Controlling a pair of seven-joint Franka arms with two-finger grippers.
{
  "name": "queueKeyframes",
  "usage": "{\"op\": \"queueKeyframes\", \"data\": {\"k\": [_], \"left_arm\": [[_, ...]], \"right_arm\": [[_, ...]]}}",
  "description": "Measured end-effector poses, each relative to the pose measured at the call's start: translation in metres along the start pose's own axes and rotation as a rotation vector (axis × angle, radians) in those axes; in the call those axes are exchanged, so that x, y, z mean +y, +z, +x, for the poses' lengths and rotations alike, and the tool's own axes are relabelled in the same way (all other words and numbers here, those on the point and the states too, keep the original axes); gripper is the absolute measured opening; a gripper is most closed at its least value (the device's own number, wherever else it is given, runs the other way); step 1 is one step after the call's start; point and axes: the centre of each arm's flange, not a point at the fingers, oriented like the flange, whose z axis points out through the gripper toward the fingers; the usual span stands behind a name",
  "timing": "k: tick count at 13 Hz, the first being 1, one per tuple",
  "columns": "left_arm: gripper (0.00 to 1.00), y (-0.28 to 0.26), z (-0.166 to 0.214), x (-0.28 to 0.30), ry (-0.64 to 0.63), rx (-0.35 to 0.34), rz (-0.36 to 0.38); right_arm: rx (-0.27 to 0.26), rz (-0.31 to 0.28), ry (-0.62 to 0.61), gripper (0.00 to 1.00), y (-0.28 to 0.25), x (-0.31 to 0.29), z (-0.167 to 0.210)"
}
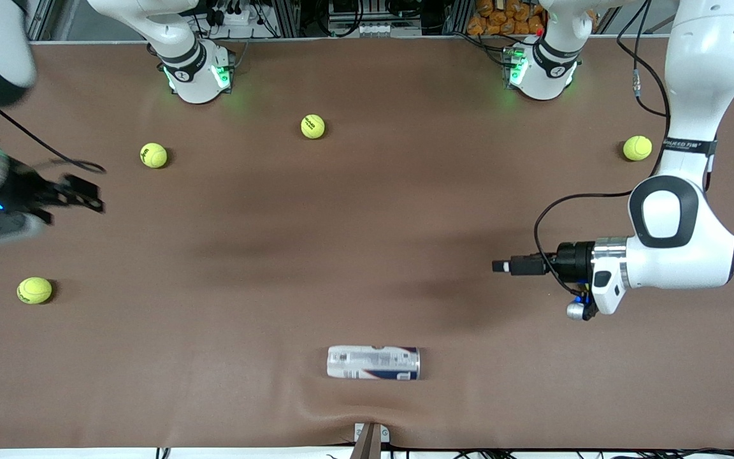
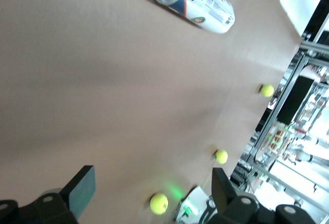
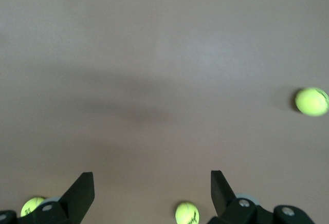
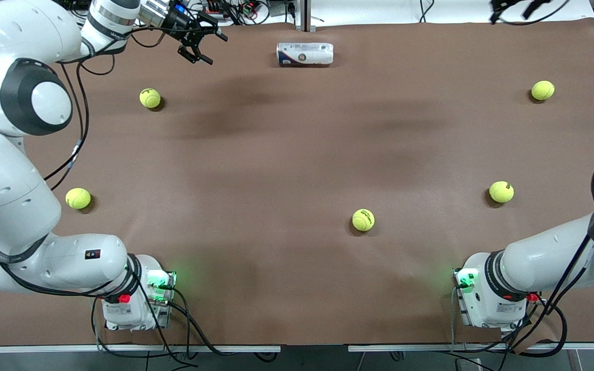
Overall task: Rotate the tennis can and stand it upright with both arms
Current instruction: 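Retract the right gripper while the left gripper reaches toward the can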
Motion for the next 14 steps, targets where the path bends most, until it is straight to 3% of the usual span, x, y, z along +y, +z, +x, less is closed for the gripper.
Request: {"op": "queueKeyframes", "data": {"k": [5,9,14], "left_arm": [[1.0,0.012,0.033,-0.002,-0.021,0.09,-0.065],[1.0,0.031,0.052,-0.009,-0.053,0.139,-0.129],[1.0,0.05,0.076,-0.033,0.034,0.218,-0.176]], "right_arm": [[-0.004,0.014,0.085,1.0,-0.038,0.038,-0.045],[-0.07,0.002,0.185,1.0,-0.048,0.039,-0.062],[-0.053,-0.035,0.186,1.0,-0.062,0.037,-0.069]]}}
